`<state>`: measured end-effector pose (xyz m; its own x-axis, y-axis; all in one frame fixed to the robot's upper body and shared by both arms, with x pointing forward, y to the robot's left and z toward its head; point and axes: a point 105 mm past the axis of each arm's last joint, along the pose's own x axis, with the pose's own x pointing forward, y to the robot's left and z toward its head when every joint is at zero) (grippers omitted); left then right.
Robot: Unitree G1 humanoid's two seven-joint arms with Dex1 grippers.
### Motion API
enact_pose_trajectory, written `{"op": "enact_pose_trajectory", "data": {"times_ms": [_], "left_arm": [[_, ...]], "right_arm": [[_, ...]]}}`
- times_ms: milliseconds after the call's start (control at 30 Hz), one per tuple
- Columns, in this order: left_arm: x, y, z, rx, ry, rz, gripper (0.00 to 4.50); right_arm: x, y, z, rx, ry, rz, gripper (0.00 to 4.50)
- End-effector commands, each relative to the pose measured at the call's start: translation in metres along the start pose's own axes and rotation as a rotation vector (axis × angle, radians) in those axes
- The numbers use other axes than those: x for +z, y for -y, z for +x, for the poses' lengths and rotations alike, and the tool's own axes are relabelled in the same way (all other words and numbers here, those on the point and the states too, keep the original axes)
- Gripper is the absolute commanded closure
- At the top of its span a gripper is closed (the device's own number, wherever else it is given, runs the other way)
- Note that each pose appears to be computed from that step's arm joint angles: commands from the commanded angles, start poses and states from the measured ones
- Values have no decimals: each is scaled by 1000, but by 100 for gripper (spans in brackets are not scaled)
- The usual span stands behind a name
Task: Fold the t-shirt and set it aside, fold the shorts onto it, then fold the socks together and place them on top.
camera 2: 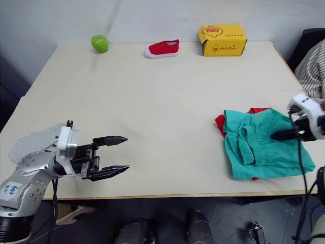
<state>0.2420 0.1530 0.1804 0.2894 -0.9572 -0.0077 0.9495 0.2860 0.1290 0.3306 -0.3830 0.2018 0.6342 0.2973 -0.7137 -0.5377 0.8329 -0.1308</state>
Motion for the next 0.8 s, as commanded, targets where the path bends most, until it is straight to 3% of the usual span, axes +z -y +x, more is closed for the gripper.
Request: {"op": "enact_pose_trajectory", "data": {"times_ms": [33, 133, 267, 433, 567, 667, 800], "left_arm": [[1, -6, -10, 48, -6, 8, 0], [-9, -14, -25, 145, -5, -16, 0], [-22, -19, -46, 236, -44, -23, 0], [-36, -27, -96, 466, -89, -3, 0], [-46, -16, -148, 691, -137, 13, 0], [-51, 3, -198, 929, -182, 19, 0], [-63, 37, -254, 1208, -238, -20, 0]], "right_arm": [[34, 15, -34, -146, 178, -154, 59], [90, 3, -54, -241, 533, -445, 11], [107, -41, -46, -87, 763, -593, 5], [90, -124, -3, 145, 971, -628, 5], [66, -176, 28, 262, 1023, -552, 5], [49, -203, 49, 272, 1031, -504, 5], [35, -214, 59, 253, 1051, -442, 5]]}}
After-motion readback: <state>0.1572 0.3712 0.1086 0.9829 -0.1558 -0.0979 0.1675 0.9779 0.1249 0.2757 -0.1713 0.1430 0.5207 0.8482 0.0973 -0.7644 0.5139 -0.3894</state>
